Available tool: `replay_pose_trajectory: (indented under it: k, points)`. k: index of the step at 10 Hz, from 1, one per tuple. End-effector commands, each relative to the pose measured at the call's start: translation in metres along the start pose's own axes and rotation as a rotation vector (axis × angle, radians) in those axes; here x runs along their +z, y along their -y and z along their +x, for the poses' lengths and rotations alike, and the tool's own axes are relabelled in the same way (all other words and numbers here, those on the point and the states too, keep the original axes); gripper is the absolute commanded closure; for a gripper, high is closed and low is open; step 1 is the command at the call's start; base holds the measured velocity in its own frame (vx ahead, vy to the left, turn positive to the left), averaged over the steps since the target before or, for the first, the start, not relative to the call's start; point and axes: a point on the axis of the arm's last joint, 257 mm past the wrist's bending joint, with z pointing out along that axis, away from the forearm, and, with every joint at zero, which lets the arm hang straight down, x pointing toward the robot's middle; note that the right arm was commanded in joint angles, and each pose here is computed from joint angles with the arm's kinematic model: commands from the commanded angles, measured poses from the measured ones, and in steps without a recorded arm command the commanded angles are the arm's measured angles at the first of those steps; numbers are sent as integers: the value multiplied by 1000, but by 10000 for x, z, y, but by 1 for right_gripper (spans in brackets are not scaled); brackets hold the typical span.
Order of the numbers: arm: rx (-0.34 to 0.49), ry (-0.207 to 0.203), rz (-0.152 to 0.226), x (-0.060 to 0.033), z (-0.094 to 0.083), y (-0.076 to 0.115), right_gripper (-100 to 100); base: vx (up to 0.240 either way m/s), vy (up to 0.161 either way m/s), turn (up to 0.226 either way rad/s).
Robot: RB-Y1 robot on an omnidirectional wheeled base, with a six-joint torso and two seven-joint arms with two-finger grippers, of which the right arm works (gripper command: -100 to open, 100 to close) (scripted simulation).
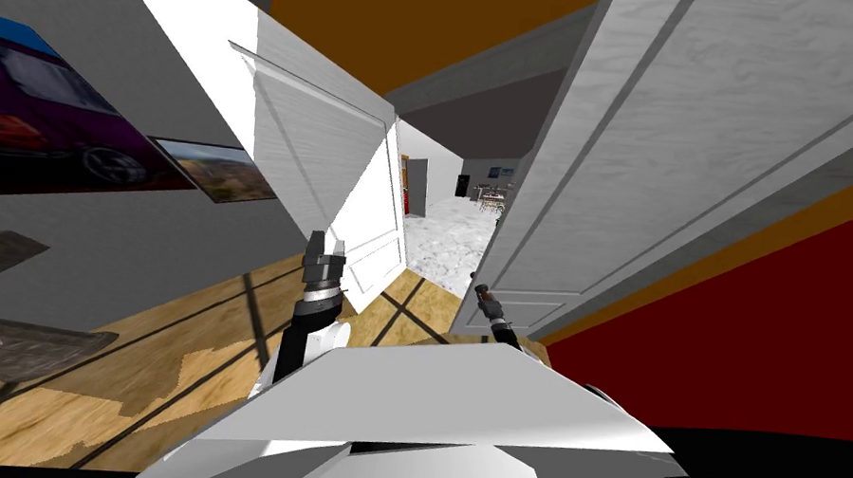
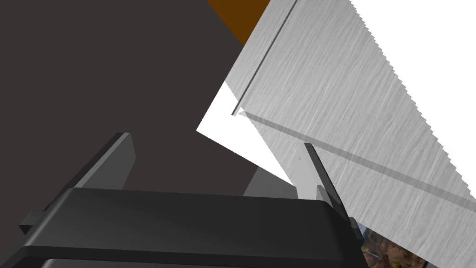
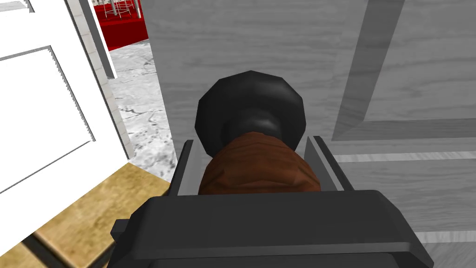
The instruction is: Pull the door open
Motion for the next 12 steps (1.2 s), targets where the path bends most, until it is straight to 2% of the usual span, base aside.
replay_pose_trajectory:
  k: [1, 2, 3, 5, 11, 12]
  points:
    - [7, -2, 37, -57, 3, 56, 100, -247, -76, 68]
    - [2, 0, 22, -30, 1, 22, 100, -113, -36, 18]
    - [4, 1, 48, -133, -17, 29, 100, -160, -55, 135]
    - [3, -1, 68, -203, -13, 24, 100, -196, -60, 108]
    - [8, -2, 164, -540, 1, 19, 100, -207, -86, 118]
    - [7, -2, 157, -509, -7, 34, 100, -100, -24, 15]
